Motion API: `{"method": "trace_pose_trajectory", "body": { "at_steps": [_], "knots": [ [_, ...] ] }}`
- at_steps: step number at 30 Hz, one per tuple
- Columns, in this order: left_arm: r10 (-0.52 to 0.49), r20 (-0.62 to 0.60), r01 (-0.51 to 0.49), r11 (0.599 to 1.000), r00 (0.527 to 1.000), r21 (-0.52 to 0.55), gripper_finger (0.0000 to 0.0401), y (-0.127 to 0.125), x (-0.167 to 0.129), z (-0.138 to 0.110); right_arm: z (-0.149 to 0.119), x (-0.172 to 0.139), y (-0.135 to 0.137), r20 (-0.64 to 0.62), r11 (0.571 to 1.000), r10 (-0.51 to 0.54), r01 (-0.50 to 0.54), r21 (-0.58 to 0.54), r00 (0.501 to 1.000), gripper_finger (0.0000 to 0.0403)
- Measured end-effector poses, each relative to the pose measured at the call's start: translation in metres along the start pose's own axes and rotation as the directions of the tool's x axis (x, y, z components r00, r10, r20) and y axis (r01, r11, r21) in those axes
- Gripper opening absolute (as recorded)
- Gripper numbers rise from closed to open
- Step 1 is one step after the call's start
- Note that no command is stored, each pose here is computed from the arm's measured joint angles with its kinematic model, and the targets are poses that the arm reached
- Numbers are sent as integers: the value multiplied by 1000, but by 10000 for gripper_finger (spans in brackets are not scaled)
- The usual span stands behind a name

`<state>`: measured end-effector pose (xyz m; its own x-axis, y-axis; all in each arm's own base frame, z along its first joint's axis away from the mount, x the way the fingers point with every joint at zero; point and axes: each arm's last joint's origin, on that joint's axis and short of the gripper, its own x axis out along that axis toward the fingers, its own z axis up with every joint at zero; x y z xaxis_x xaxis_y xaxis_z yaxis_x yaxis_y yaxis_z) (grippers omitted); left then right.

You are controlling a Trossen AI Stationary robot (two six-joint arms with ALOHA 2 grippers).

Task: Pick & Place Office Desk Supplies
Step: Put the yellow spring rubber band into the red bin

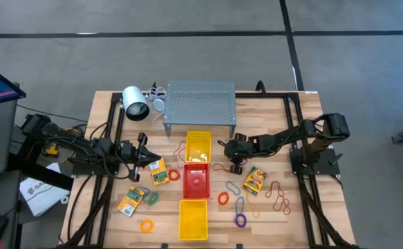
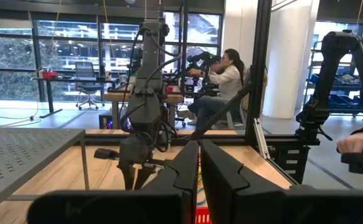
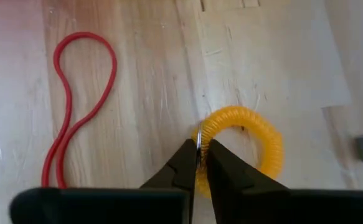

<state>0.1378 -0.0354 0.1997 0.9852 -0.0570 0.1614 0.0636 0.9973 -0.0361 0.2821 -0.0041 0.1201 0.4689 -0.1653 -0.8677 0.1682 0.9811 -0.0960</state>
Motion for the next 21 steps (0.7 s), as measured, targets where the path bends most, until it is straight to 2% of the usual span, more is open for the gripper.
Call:
{"method": "trace_pose_trajectory", "body": {
  "at_steps": [3, 9, 15, 21],
  "knots": [
    [0, 0, 0, 1000, 1000, 0, 13, 0, 0, 0, 8, -6, 4, -5, 1000, 11, -11, -18, 1000, 7],
    [0, 2, 0, 1000, 1000, -1, 13, 0, 0, 0, 33, -36, 17, 50, 997, 46, -43, -60, 998, 6],
    [0, 4, 0, 1000, 1000, -24, 13, 0, 0, 0, 50, -77, 32, 181, 990, 108, -89, -114, 977, 5],
    [0, 10, 1, 997, 1000, -81, 13, 0, 0, 1, 56, -123, 46, 352, 977, 194, -147, -156, 916, 3]
  ]
}}
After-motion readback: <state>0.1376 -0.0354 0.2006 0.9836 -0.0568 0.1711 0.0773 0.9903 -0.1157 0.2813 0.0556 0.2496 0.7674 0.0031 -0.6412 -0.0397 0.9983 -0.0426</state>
